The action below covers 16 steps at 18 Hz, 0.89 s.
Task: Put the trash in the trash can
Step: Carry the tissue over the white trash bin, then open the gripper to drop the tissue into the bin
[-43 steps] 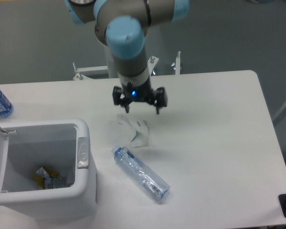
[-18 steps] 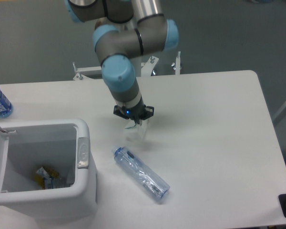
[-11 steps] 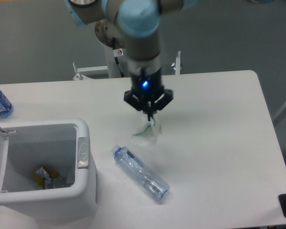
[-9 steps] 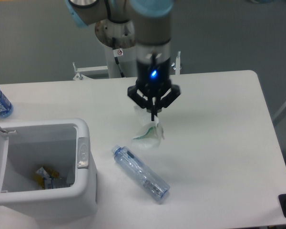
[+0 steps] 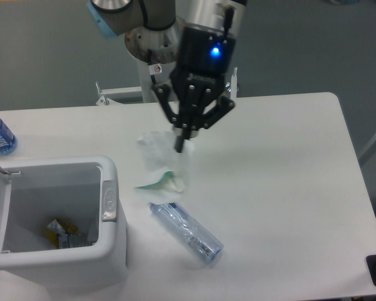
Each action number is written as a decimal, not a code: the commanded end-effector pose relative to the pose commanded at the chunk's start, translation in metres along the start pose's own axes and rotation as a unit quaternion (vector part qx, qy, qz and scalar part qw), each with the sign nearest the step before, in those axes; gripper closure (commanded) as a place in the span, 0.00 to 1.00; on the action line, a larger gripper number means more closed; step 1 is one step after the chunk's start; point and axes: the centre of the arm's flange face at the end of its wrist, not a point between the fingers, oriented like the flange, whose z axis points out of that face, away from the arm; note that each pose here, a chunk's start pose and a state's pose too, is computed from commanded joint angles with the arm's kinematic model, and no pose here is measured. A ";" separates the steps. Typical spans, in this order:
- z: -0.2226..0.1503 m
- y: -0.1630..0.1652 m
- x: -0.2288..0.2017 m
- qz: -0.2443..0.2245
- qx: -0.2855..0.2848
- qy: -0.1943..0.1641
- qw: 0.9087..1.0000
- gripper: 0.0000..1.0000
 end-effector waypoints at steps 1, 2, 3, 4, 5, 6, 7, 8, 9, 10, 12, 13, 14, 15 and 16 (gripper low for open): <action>0.007 0.003 0.005 -0.004 -0.006 0.004 1.000 1.00; 0.019 0.005 0.010 -0.002 -0.015 0.011 1.000 1.00; 0.032 0.008 0.020 0.006 -0.023 0.020 1.000 1.00; 0.048 0.011 0.032 0.016 -0.031 0.030 0.999 1.00; 0.063 0.016 0.043 0.024 -0.040 0.039 0.998 1.00; 0.075 0.022 0.053 0.030 -0.051 0.046 0.997 1.00; 0.086 0.029 0.058 0.032 -0.060 0.052 0.996 1.00; 0.094 0.034 0.063 0.035 -0.068 0.055 0.996 1.00; 0.098 0.035 0.064 0.034 -0.071 0.056 0.995 0.82; 0.105 0.037 0.064 0.038 -0.076 0.058 0.995 0.35; 0.104 0.036 0.064 0.035 -0.075 0.054 0.995 0.00; 0.100 0.036 0.066 0.034 -0.074 0.052 0.995 0.00; 0.099 0.035 0.067 0.033 -0.073 0.052 0.995 0.00; 0.098 0.035 0.065 0.028 -0.073 0.049 0.996 0.00; 0.098 0.034 0.059 0.023 -0.074 0.045 0.996 0.00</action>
